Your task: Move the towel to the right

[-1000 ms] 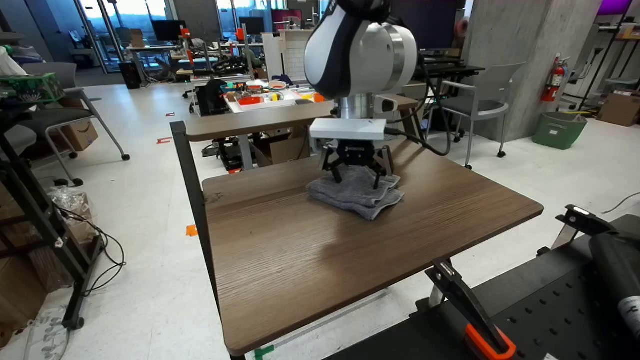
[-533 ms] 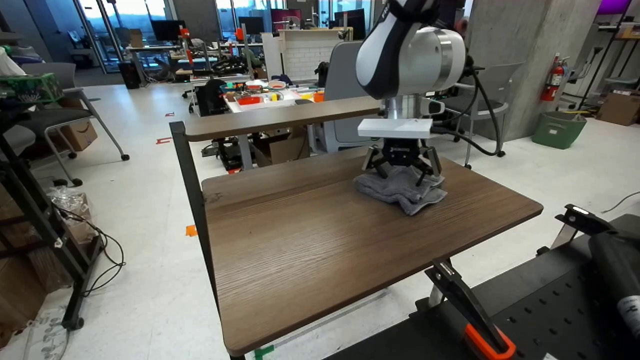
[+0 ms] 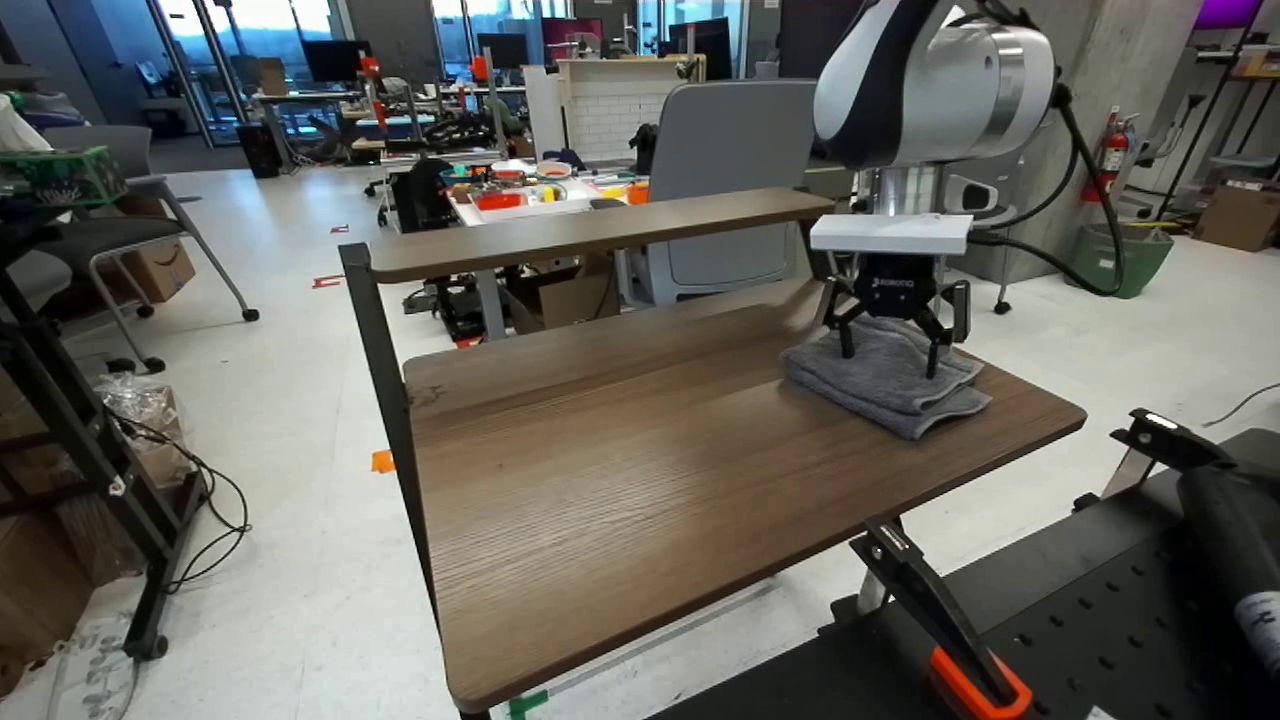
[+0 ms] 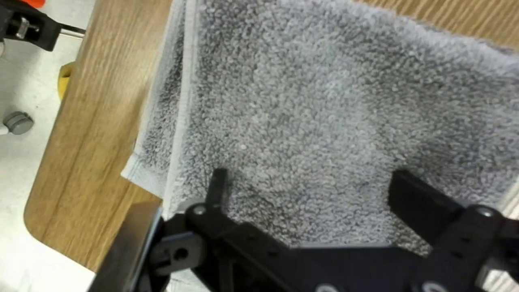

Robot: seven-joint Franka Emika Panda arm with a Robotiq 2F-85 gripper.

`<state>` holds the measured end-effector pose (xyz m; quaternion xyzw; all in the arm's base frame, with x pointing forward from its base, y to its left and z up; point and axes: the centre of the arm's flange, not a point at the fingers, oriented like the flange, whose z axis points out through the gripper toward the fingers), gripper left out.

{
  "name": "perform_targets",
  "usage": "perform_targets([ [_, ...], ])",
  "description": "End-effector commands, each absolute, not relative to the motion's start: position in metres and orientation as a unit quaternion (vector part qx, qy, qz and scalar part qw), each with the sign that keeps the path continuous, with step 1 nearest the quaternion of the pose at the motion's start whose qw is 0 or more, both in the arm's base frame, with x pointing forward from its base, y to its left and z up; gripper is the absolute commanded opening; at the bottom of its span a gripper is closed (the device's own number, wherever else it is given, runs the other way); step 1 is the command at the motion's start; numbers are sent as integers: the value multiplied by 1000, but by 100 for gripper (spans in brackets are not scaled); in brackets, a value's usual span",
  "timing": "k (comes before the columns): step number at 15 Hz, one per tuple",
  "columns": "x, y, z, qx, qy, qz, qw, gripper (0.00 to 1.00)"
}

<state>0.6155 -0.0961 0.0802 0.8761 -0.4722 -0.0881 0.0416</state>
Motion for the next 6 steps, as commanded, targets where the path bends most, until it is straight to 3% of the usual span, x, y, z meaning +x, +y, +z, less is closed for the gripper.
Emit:
perform_targets([
  [1, 586, -88, 115, 888, -452, -89, 4, 100],
  [2, 575, -75, 122, 904, -417, -92, -8, 100],
  [3, 605, -91, 97, 889, -448, -89, 24, 100],
  [6, 592, -74, 111, 901, -423, -94, 11, 100],
])
